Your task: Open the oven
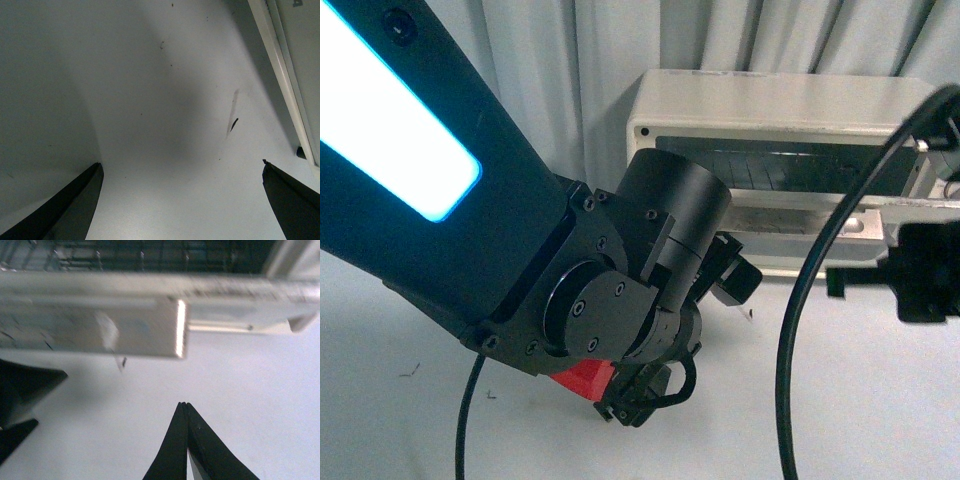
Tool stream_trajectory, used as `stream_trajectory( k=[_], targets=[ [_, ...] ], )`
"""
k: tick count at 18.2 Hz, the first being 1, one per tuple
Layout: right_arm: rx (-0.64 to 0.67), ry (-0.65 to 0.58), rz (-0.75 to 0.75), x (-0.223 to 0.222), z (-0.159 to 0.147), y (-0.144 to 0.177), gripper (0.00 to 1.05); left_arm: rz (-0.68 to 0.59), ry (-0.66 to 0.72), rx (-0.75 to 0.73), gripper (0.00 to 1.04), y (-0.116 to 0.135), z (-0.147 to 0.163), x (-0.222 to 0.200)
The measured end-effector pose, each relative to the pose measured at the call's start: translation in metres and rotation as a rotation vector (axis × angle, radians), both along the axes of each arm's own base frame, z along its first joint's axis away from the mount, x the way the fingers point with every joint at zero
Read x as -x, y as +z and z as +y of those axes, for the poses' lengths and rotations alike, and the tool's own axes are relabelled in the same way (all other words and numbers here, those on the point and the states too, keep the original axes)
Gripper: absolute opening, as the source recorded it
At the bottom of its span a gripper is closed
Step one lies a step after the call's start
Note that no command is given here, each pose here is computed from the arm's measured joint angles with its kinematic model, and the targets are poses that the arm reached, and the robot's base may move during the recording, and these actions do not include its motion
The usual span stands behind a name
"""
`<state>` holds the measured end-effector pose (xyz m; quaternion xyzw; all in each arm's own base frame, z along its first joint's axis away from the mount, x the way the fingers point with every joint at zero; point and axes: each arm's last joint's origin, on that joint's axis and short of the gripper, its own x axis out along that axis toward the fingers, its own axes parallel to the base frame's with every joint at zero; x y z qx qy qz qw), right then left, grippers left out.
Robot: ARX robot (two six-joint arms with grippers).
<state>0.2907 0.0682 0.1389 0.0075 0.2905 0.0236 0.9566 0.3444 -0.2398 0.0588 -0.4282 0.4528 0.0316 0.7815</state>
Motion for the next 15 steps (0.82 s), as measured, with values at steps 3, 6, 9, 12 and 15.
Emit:
stream_trajectory(
  k=[3,6,9,12,15],
  targets=[
    [0.032,-0.04,-0.074,0.028,-0.015,0.014,0.02,-0.002,0.003,-0.004,0.98,0.0,0.0,0.0],
    [0.056,-0.083,-0.202,0.067,-0.045,0.041,0.02,-0.001,0.001,0.0,0.98,0.001,0.0,0.0],
    [0.098,-0.159,-0.228,0.115,-0.091,0.039,0.16,0.0,0.002,-0.002,0.98,0.0,0.0,0.0],
    [0.152,-0.222,-0.372,0.154,-0.137,0.05,0.45,-0.001,0.001,-0.001,0.98,0.001,0.0,0.0],
    [0.143,-0.31,-0.32,0.167,-0.178,0.032,0.78,-0.001,0.001,-0.002,0.98,0.0,0.0,0.0]
  ],
)
